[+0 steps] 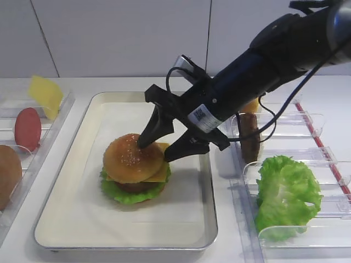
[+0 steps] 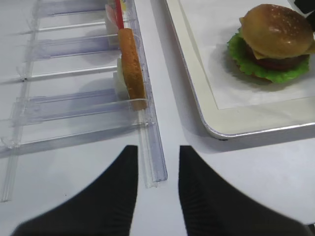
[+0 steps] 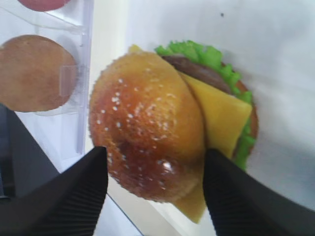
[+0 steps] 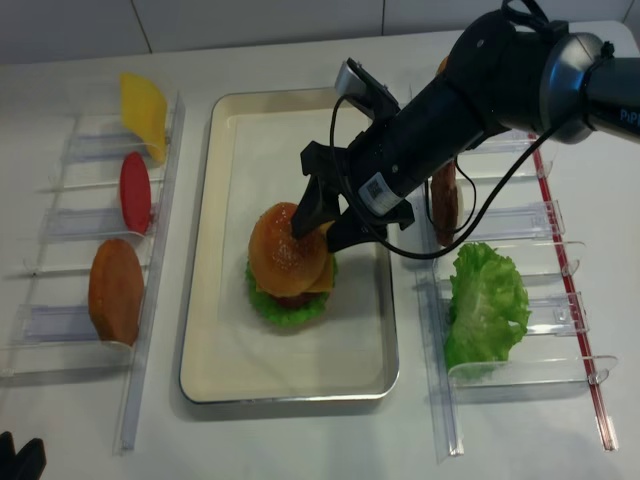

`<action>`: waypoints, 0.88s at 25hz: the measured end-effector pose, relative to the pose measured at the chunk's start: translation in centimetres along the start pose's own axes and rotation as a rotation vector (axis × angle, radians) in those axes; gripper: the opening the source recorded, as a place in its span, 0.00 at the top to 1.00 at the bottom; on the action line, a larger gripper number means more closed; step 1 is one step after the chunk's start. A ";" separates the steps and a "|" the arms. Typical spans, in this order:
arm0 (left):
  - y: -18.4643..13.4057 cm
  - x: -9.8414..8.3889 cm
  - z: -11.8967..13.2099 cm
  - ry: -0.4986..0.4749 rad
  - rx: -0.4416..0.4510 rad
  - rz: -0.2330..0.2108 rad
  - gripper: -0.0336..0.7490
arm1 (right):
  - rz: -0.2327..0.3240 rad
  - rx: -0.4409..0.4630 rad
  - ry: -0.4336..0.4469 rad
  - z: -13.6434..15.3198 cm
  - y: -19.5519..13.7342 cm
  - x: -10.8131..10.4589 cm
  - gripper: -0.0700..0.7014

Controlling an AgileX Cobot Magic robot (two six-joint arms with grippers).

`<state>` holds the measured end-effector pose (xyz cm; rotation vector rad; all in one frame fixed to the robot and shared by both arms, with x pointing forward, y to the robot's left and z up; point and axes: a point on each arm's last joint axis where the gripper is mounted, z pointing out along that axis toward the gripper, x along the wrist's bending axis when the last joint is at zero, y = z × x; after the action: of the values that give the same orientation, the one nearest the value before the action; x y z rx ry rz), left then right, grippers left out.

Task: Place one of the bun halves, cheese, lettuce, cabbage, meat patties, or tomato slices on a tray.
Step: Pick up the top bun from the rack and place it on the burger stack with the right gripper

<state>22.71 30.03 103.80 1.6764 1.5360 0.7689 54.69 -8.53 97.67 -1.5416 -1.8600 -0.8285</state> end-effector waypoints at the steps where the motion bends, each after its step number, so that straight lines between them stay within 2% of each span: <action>1: 0.0 0.0 0.0 0.000 0.000 0.000 0.67 | -0.002 0.007 -0.015 0.0 -0.1 -0.1 0.36; 5: 0.0 0.0 0.0 0.000 0.000 0.000 0.67 | 0.020 0.037 -0.037 -1.1 0.1 -1.3 0.36; 9: 0.0 0.0 0.0 0.000 0.000 0.000 0.67 | 0.025 0.052 -0.001 -3.9 1.1 -1.6 0.36; 15: 0.0 0.0 0.0 0.000 0.000 0.000 0.67 | -0.036 0.053 0.029 -6.3 1.5 0.7 0.36; 22: 0.0 0.0 0.0 0.000 0.000 0.000 0.67 | -0.076 0.031 -0.050 -8.2 0.8 2.6 0.36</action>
<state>22.71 30.03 103.80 1.6764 1.5360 0.7689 55.44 -13.10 105.01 -1.4927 -1.9690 -0.7979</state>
